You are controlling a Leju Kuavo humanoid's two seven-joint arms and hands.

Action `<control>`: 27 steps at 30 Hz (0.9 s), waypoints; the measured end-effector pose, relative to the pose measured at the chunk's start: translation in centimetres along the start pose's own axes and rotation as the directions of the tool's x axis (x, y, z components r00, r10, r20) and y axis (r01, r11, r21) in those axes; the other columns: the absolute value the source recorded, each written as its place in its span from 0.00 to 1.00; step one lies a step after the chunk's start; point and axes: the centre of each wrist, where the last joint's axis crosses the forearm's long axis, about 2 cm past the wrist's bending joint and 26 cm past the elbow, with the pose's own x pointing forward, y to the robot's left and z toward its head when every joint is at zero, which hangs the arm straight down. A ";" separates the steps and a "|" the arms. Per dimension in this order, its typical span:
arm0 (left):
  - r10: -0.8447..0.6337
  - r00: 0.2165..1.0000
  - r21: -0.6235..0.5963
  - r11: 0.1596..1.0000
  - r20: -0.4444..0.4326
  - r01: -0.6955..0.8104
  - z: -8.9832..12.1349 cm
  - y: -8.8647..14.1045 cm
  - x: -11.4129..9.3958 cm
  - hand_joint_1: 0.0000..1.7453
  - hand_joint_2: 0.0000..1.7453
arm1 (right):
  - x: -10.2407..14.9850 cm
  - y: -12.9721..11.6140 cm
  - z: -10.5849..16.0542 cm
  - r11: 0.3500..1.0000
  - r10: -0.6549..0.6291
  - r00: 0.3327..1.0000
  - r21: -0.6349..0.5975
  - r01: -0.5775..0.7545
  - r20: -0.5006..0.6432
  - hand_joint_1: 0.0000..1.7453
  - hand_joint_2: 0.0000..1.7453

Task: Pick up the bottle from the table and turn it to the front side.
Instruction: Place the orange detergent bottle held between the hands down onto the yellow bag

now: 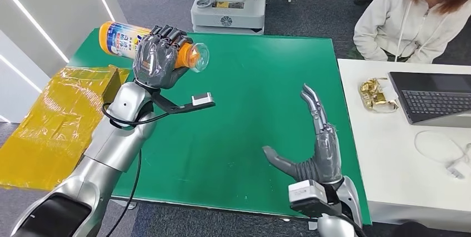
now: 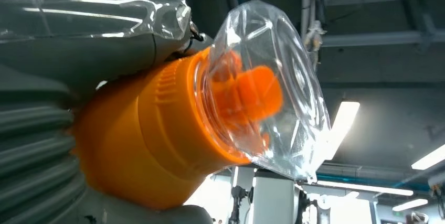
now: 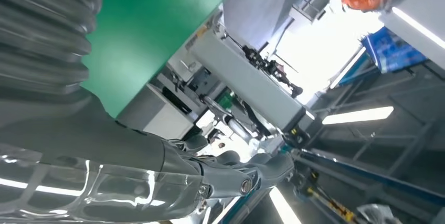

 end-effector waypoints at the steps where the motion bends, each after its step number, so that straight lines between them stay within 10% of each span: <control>1: -0.022 1.000 -0.007 1.000 0.003 0.022 0.1 0.0 -0.2 1.00 1.00 | 0.2 -0.3 0.3 1.000 0.005 1.000 -0.012 -0.005 0.002 0.00 1.00; 11: -0.186 0.982 -0.094 0.978 0.015 0.187 1.7 -0.1 -2.4 1.00 1.00 | 1.1 -3.3 3.2 0.988 0.104 0.994 -0.112 -0.101 0.020 0.00 1.00; 27: -0.352 0.932 -0.381 0.876 -0.087 0.295 12.4 -0.5 -7.5 1.00 1.00 | 5.9 -9.1 9.3 0.926 0.299 0.954 -0.239 -0.291 -0.002 0.00 1.00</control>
